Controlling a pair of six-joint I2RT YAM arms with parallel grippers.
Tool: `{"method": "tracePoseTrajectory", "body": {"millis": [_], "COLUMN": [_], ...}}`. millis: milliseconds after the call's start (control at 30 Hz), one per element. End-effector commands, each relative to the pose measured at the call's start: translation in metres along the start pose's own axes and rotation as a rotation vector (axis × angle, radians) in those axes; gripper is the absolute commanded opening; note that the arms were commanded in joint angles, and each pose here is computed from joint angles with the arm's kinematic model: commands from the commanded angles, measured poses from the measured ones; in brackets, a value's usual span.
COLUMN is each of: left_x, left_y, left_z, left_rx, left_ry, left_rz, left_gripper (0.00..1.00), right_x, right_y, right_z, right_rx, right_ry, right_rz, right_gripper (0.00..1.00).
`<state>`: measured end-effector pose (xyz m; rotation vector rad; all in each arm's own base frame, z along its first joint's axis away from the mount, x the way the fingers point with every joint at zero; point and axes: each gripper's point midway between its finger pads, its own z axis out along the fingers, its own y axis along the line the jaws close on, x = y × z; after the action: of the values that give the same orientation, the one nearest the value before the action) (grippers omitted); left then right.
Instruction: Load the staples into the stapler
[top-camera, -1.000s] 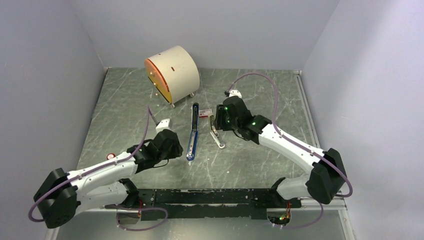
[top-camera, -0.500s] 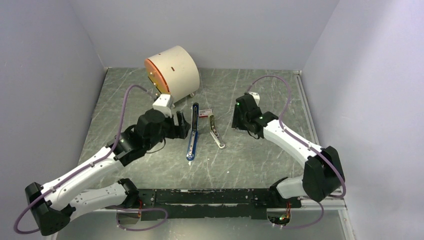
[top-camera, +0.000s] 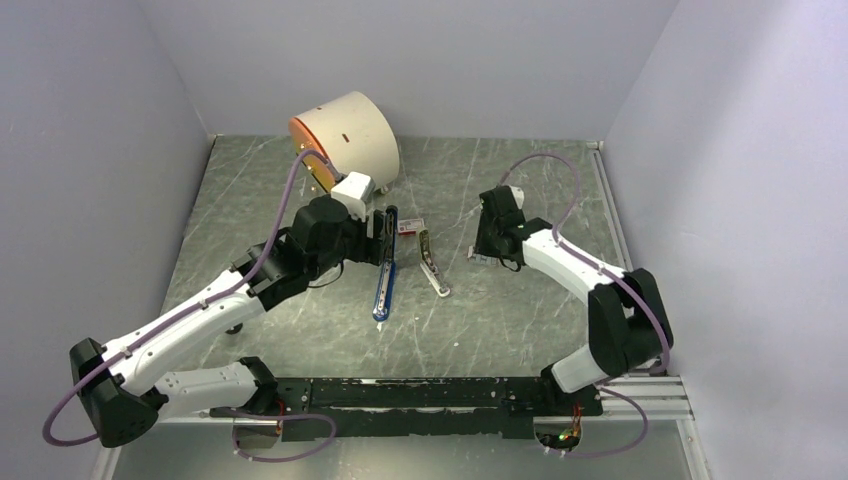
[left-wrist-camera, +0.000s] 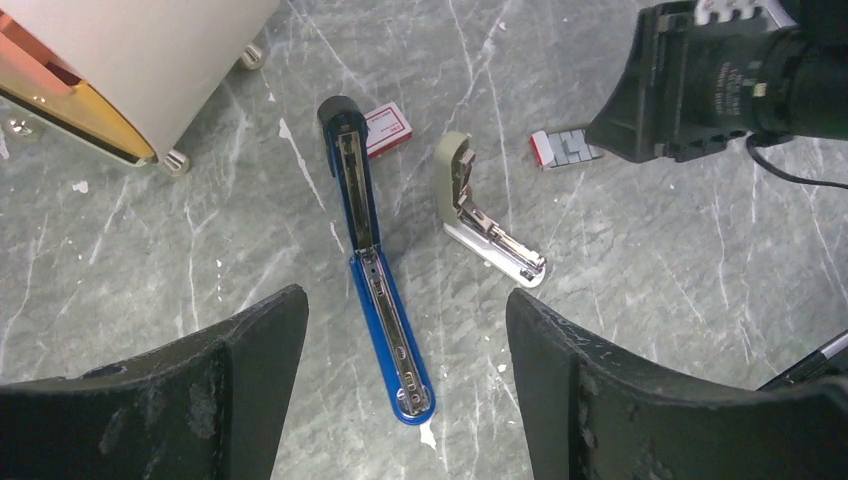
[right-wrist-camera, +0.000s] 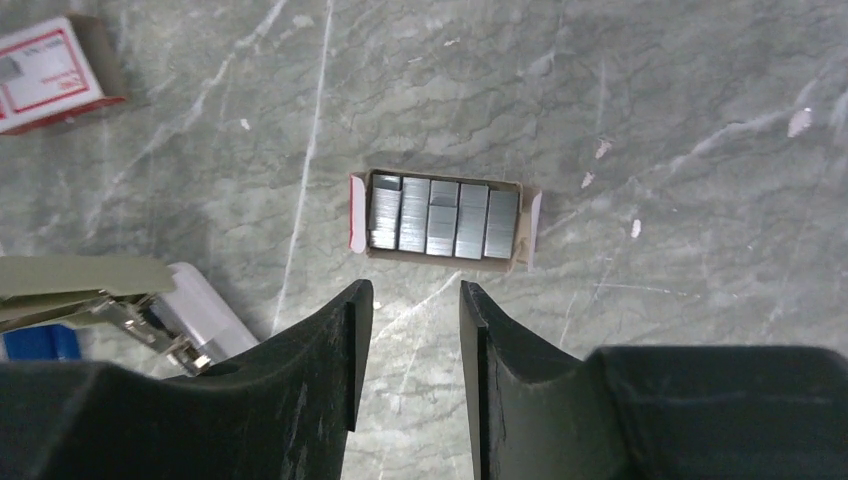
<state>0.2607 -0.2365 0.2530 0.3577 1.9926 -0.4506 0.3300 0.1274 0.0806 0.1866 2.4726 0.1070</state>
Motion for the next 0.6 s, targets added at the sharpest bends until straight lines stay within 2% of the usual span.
{"method": "tracePoseTrajectory", "body": {"millis": [0, 300, 567], "left_x": [-0.012, -0.005, -0.001], "left_y": [-0.004, -0.01, -0.004], "left_z": [-0.004, 0.004, 0.002], "left_rx": [0.025, 0.048, 0.024], "left_ry": [-0.051, -0.02, -0.03], "left_rz": [-0.007, -0.01, -0.031], "left_gripper": [0.77, 0.76, 0.77], "right_x": [-0.001, -0.005, 0.002], "right_y": [0.001, -0.012, -0.01], "right_z": [0.018, 0.029, 0.036], "right_rx": [0.016, 0.097, 0.092], "right_ry": [0.015, 0.026, 0.059], "right_rz": [-0.024, -0.037, -0.042], "right_gripper": [0.41, 0.42, 0.44]}}
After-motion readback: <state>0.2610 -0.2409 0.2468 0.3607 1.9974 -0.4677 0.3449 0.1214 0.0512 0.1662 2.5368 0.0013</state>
